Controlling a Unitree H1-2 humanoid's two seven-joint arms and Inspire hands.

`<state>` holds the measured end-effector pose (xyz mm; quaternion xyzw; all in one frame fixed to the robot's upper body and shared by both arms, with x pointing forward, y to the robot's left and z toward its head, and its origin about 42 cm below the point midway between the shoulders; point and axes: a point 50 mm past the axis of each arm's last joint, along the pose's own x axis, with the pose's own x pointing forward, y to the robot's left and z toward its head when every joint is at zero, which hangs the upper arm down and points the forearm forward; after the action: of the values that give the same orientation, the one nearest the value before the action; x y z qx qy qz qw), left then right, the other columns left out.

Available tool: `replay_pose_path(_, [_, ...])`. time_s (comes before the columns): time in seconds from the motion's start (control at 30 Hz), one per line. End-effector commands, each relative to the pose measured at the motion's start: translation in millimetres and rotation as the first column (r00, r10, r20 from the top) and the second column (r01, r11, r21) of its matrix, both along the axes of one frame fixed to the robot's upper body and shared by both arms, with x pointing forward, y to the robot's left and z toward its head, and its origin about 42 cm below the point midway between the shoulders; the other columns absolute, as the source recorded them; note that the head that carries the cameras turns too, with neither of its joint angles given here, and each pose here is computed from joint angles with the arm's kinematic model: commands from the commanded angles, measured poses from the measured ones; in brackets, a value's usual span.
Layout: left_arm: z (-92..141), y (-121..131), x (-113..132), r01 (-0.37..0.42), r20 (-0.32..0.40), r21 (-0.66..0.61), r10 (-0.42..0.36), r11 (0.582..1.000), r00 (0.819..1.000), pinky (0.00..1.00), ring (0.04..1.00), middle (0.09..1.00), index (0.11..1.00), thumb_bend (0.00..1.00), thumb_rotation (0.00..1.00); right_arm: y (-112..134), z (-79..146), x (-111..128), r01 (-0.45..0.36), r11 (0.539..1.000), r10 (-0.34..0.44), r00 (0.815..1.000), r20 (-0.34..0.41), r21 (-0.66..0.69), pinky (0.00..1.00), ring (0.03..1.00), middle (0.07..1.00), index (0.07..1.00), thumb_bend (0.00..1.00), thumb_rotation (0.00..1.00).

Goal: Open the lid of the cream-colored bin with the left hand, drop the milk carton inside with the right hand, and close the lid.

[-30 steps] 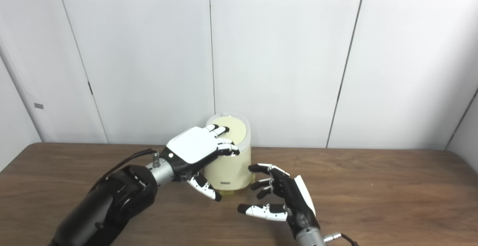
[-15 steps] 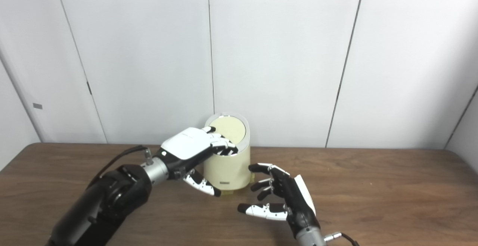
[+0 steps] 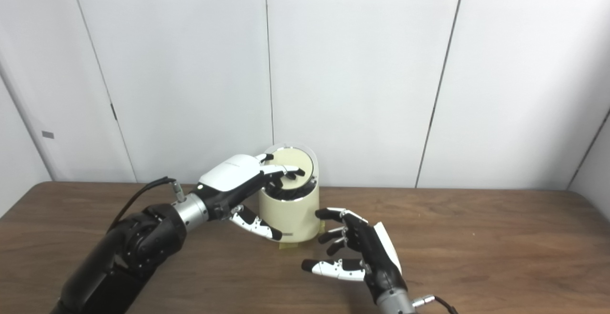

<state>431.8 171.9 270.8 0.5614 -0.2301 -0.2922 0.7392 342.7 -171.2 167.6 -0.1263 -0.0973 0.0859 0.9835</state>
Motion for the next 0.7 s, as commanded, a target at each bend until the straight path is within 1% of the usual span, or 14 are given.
replay_pose_path(0.0, [-20, 2, -1, 0.009, -0.102, 0.058, -0.003, 0.998, 0.995, 1.0, 0.724, 0.859, 0.897, 0.71, 0.12, 3, 22, 5, -0.009, 1.0, 0.01, 0.996, 0.091, -0.008, 0.42, 0.55, 0.752, 0.689, 0.59, 0.08])
replay_pose_path(0.17, [-24, 2, 1, 0.005, -0.135, 0.055, 0.003, 0.998, 0.991, 1.0, 0.757, 0.871, 0.9, 0.71, 0.13, 4, 22, 5, -0.013, 1.0, 0.014, 0.995, 0.097, -0.013, 0.41, 0.537, 0.754, 0.684, 0.6, 0.07])
replay_pose_path(0.37, [-27, 4, 2, -0.005, -0.134, 0.042, 0.011, 0.999, 0.991, 1.0, 0.767, 0.874, 0.901, 0.71, 0.12, 2, 21, 7, -0.011, 1.0, 0.012, 0.996, 0.093, -0.018, 0.4, 0.533, 0.75, 0.686, 0.6, 0.08])
replay_pose_path(0.47, [-26, 8, 1, -0.013, -0.115, 0.028, 0.016, 1.0, 0.993, 1.0, 0.771, 0.885, 0.905, 0.7, 0.11, 2, 20, 7, -0.012, 1.0, 0.014, 0.996, 0.092, -0.016, 0.41, 0.536, 0.755, 0.686, 0.6, 0.07])
replay_pose_path(0.63, [-22, 16, -3, -0.045, -0.05, -0.016, 0.044, 0.999, 0.998, 1.0, 0.803, 0.914, 0.92, 0.67, 0.11, 2, 19, 8, -0.008, 1.0, 0.009, 0.996, 0.089, -0.019, 0.41, 0.541, 0.754, 0.683, 0.6, 0.08])
replay_pose_path(0.67, [-20, 19, -5, -0.062, -0.026, -0.03, 0.061, 0.998, 0.998, 1.0, 0.809, 0.917, 0.921, 0.67, 0.11, 1, 19, 8, -0.009, 1.0, 0.01, 0.996, 0.09, -0.016, 0.41, 0.541, 0.754, 0.683, 0.6, 0.08])
